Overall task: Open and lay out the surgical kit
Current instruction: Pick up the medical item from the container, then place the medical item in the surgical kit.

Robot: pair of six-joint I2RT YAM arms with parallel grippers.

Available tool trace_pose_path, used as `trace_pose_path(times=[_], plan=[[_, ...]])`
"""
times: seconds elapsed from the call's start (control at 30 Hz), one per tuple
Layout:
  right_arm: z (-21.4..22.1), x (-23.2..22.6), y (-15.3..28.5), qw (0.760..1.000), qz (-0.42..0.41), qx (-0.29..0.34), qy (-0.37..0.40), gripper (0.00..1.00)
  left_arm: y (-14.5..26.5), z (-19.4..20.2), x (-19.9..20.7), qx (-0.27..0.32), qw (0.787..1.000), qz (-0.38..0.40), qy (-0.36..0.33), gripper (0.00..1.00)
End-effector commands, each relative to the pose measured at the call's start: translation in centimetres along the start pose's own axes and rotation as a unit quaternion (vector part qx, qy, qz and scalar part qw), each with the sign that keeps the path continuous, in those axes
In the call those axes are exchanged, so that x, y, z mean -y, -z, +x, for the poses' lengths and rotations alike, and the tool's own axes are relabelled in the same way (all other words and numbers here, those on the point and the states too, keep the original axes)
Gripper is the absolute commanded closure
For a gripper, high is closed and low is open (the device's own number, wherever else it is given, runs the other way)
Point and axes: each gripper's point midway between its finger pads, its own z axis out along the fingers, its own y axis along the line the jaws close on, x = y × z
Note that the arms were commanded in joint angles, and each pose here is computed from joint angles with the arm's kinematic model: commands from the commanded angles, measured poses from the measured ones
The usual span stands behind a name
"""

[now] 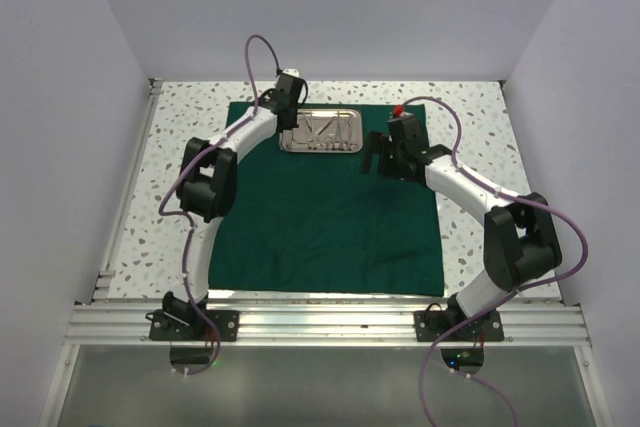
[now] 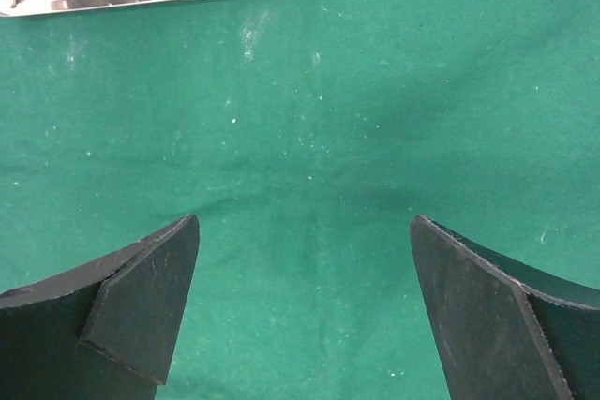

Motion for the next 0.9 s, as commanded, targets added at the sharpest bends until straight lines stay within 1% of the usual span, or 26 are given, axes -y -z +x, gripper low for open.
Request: trace_pose_path(times=[0.0,0.07,0.1,0.17,0.2,0.27,0.3,0.37,0.4,0.43,0.47,0.5,0.57,0.6,0.63,0.7,0.77,0.87], plan=[[-0.6,-0.7,0.0,1.0,-0.015,0.012,-0.007,0.02,4.5,-4.4,-0.3,0.056,0.998,0.024,0.034,1.0],[-0.5,-0.7,0.0,1.0,-0.016,0.011,-0.007,0.02,5.5,-4.0,-0.1,0.055,0.997,0.034,0.045,1.0],[-0.6,-0.8,0.0,1.0,-0.017,0.011,-0.007,0.02,6.5,-3.0,-0.4,0.049,0.997,0.035,0.044,1.0],[-0.6,-0.8,0.0,1.0,-0.019,0.011,-0.009,0.02,7.8,-1.7,0.3,0.052,0.996,0.043,0.049,1.0],[-0.5,-0.8,0.0,1.0,-0.02,0.009,-0.009,0.02,9.1,0.1,0.6,0.049,0.997,0.048,0.043,1.0],[-0.6,-0.9,0.1,1.0,-0.022,0.013,-0.011,0.02,10.1,1.9,0.6,0.046,0.997,0.043,0.055,1.0],[-0.7,-0.9,0.2,1.0,-0.022,0.016,-0.011,0.02,11.1,3.7,0.9,0.039,0.997,0.047,0.049,1.0],[-0.6,-0.8,0.4,0.999,-0.022,0.02,-0.012,0.02,12.0,5.5,1.2,0.03,0.997,0.042,0.059,1.0],[-0.7,-0.8,0.3,0.999,-0.02,0.022,-0.012,0.02,12.8,7.2,1.1,0.021,0.997,0.04,0.055,1.0],[-0.7,-0.6,0.4,1.0,-0.017,0.023,-0.013,0.02,13.8,8.2,2.5,0.022,0.997,0.05,0.053,1.0],[-0.7,-0.5,0.3,1.0,-0.015,0.024,-0.011,0.02,14.4,8.8,2.5,0.026,0.997,0.041,0.056,1.0],[-0.7,-0.5,0.3,1.0,-0.013,0.024,-0.011,0.02,15.6,10.7,3.3,0.022,0.997,0.051,0.047,1.0],[-0.8,-0.4,0.3,1.0,-0.011,0.026,-0.012,0.02,16.7,12.2,3.7,0.024,0.997,0.055,0.052,1.0],[-0.7,-0.4,0.2,1.0,-0.01,0.024,-0.011,0.02,17.6,14.0,3.8,0.022,0.997,0.061,0.042,1.0],[-0.7,-0.3,0.2,1.0,-0.008,0.025,-0.011,0.02,18.0,14.7,3.5,0.025,0.997,0.053,0.053,1.0],[-0.8,-0.3,0.3,1.0,-0.009,0.025,-0.011,0.02,18.7,17.1,3.2,0.024,0.997,0.059,0.048,1.0],[-0.7,-0.3,0.3,1.0,-0.01,0.026,-0.011,0.02,18.8,18.4,2.7,0.02,0.996,0.057,0.066,1.0],[-0.7,-0.2,0.3,1.0,-0.008,0.026,-0.01,0.02,18.8,20.8,2.5,0.002,0.994,0.071,0.087,1.0]])
